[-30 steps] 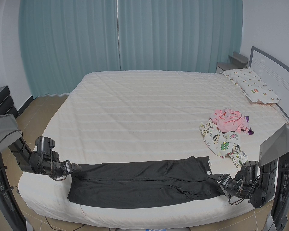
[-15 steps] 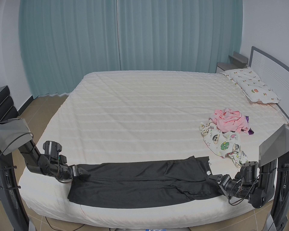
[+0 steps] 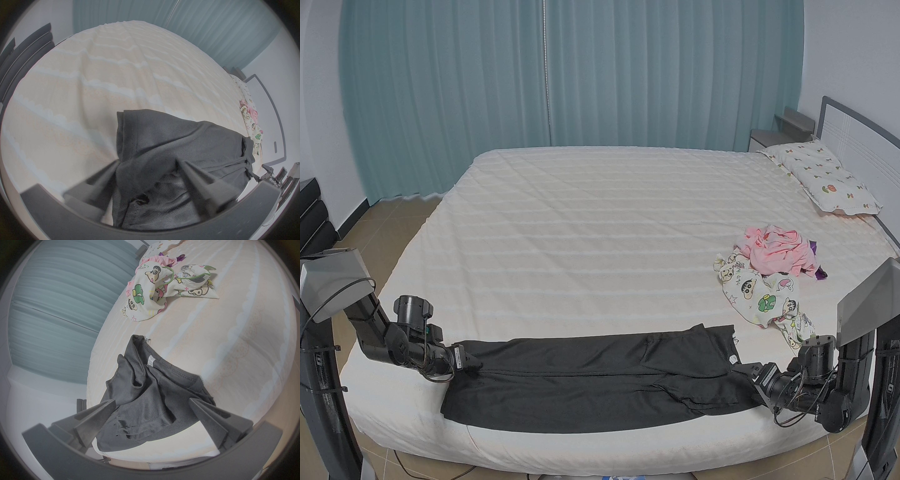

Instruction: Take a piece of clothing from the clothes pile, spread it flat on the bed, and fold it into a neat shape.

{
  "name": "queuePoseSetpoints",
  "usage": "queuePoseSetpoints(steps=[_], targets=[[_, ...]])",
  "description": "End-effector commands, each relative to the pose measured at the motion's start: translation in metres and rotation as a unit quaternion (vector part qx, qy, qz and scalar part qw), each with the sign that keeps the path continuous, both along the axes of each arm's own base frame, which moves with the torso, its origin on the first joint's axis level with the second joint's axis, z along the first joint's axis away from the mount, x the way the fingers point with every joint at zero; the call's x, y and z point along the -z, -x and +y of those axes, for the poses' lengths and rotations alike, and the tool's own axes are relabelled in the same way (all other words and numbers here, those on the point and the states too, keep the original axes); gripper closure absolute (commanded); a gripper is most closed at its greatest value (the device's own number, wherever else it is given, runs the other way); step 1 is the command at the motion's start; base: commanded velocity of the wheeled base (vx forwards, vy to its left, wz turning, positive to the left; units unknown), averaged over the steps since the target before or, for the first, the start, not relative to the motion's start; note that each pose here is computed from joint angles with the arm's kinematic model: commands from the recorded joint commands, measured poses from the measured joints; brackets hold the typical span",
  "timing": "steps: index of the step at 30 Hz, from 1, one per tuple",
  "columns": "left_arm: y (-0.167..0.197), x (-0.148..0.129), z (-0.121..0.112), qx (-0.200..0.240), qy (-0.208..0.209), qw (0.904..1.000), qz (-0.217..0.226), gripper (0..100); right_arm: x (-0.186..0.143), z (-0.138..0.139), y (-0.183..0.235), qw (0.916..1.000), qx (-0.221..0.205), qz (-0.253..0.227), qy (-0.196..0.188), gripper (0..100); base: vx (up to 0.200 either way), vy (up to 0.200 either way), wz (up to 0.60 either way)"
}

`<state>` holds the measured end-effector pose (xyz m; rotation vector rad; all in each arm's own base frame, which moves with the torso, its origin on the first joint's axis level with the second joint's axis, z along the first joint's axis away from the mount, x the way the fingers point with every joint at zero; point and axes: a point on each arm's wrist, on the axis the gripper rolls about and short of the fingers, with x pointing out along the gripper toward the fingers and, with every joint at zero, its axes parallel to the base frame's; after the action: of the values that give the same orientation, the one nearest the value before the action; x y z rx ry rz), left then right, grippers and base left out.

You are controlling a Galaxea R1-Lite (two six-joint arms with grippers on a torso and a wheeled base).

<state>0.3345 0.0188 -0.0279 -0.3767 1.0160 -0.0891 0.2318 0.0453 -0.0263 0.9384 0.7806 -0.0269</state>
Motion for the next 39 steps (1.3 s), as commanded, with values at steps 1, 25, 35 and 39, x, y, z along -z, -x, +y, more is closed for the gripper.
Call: queuePoseSetpoints(steps=[1, 25, 35, 39], targets=[[0.003, 0.002, -0.001, 0.001, 0.000, 1.0000, 0.005, 100, -0.001, 0.000, -0.001, 1.0000, -0.001, -0.009, -0.002, 0, 0.000, 0.000, 0.00], [0.016, -0.041, 0.000, -0.059, 0.035, 0.9965, -0.047, 100, -0.001, 0.001, -0.001, 1.0000, -0.003, -0.009, -0.002, 0, 0.000, 0.000, 0.00], [0.016, -0.044, -0.005, -0.074, 0.052, 0.9950, -0.043, 100, -0.001, 0.001, -0.002, 0.9999, -0.003, -0.010, -0.002, 0, 0.000, 0.000, 0.00], [0.018, -0.041, -0.006, -0.071, 0.052, 0.9954, -0.037, 100, -0.001, 0.001, -0.001, 0.9999, -0.003, -0.010, -0.001, 0, 0.000, 0.000, 0.00]])
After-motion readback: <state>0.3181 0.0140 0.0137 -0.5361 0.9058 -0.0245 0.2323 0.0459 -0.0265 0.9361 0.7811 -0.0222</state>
